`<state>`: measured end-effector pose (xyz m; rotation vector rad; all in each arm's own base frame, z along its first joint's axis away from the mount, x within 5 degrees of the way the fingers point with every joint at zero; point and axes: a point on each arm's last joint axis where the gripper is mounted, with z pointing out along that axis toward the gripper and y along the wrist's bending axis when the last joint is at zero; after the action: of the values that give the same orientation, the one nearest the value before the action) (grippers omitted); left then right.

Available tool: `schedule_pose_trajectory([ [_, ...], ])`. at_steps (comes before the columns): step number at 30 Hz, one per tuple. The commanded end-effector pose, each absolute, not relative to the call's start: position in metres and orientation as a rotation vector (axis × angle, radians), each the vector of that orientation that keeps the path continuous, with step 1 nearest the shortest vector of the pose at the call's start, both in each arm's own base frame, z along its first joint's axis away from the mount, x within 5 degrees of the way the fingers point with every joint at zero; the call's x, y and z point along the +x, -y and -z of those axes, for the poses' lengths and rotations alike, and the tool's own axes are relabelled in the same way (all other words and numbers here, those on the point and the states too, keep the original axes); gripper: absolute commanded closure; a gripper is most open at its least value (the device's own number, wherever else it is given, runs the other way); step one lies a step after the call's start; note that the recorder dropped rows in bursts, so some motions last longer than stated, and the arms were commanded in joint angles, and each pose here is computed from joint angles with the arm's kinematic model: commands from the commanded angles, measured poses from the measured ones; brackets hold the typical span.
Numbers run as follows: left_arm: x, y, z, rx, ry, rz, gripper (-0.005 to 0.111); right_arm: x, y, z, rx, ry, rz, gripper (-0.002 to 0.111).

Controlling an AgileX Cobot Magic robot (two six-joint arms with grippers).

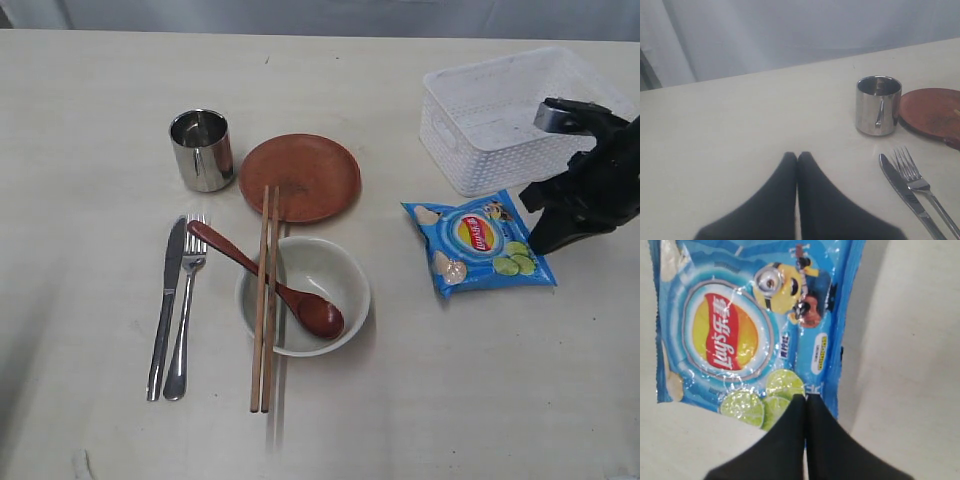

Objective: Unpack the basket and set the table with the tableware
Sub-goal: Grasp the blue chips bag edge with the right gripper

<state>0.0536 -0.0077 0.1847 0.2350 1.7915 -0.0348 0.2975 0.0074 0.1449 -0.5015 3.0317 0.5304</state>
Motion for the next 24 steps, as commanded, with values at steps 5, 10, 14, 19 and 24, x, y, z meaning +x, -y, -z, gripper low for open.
schedule_pose_trajectory([
  [5,0.053,0.008,-0.184,0.227,-1.791,0.042,0.107,0.295,-0.011,-0.154,-0.486,-3.008,-0.579,0.107],
  [10,0.053,0.008,-0.184,0.227,-1.791,0.042,0.107,0.297,-0.009,-0.146,-0.437,-3.032,-0.562,0.058],
  [14,0.053,0.008,-0.184,0.227,-1.791,0.042,0.107,0.301,-0.007,-0.142,-0.403,-3.024,-0.511,0.029],
  [19,0.053,0.008,-0.184,0.227,-1.791,0.042,0.107,0.307,-0.009,-0.133,-0.397,-3.025,-0.556,0.035],
  [24,0.053,0.008,-0.184,0.227,-1.791,0.042,0.107,0.311,-0.008,-0.114,-0.373,-3.054,-0.569,0.035],
])
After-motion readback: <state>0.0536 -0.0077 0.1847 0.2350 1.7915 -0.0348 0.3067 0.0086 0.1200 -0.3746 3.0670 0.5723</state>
